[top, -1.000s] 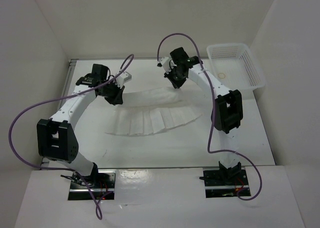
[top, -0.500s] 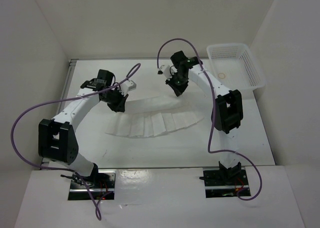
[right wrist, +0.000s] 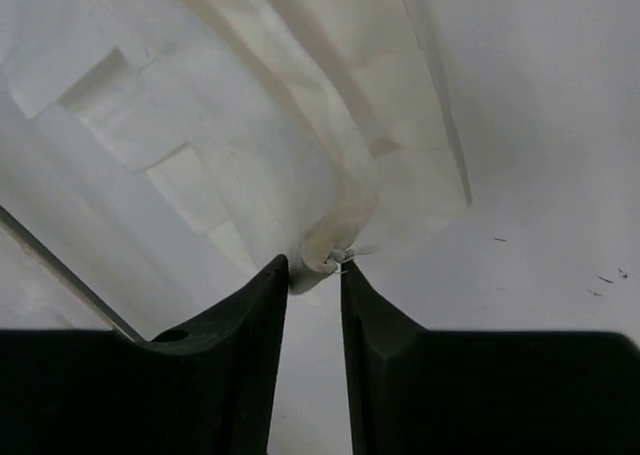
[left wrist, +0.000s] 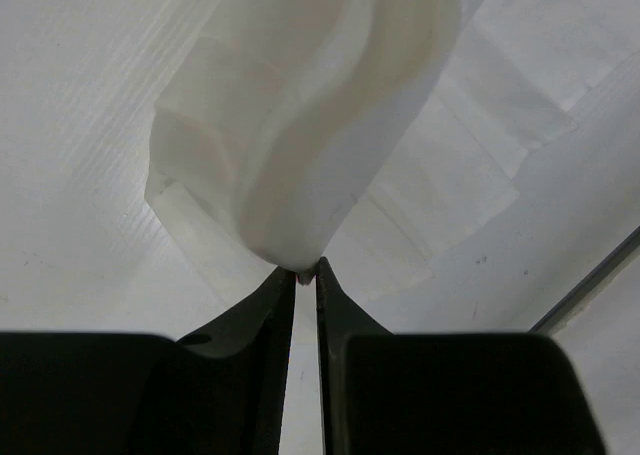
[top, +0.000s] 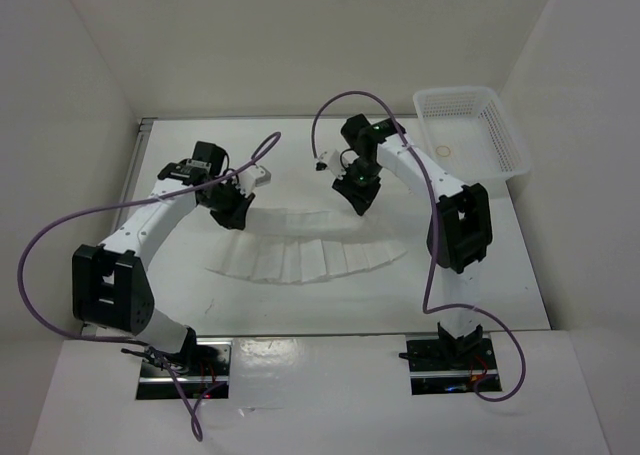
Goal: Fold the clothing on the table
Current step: Fold the skirt
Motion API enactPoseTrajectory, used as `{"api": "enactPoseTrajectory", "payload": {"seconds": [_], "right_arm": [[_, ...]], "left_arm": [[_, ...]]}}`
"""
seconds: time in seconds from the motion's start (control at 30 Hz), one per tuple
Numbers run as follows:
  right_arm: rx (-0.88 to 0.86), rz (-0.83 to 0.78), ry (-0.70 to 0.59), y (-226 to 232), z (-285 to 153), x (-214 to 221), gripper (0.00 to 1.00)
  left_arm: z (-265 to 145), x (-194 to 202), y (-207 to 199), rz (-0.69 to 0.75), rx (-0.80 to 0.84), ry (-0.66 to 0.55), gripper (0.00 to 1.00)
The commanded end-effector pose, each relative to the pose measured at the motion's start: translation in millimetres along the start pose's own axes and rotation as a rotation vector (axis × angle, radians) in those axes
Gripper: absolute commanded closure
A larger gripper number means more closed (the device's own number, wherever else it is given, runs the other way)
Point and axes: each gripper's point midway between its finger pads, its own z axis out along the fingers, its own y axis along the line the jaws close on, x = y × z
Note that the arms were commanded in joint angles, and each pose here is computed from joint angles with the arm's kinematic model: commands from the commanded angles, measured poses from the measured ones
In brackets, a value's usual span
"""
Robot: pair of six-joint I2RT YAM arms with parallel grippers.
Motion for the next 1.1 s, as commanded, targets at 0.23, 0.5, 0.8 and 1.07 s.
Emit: {"api": "enactPoseTrajectory", "payload": {"seconds": [0.23,0.5,0.8,1.07], "right_arm": [[-0.103,-0.12,-0.021,68.7,-20.1,-2.2,0.41],[-0.246,-0.12,0.042,115.4,1.3,19.9,0.36],[-0.155,-0.038,0.052,97.6,9.9,18.3,0.17],[-0.071,0.115,0.106,79.9,49.5,41.8,0.12]], "left_arm": [[-30.2,1.1,-10.6,0.062,-0.043,0.001,0.57],[-36.6,9.7,-28.8,0.038,-0.027,-0.005,0.31],[-16.9,1.1,-6.4,-0.07,-0.126,-0.055,0.01],[25.6,-4.5,19.2,-0.171,-0.156,-0.05,0.0]]}}
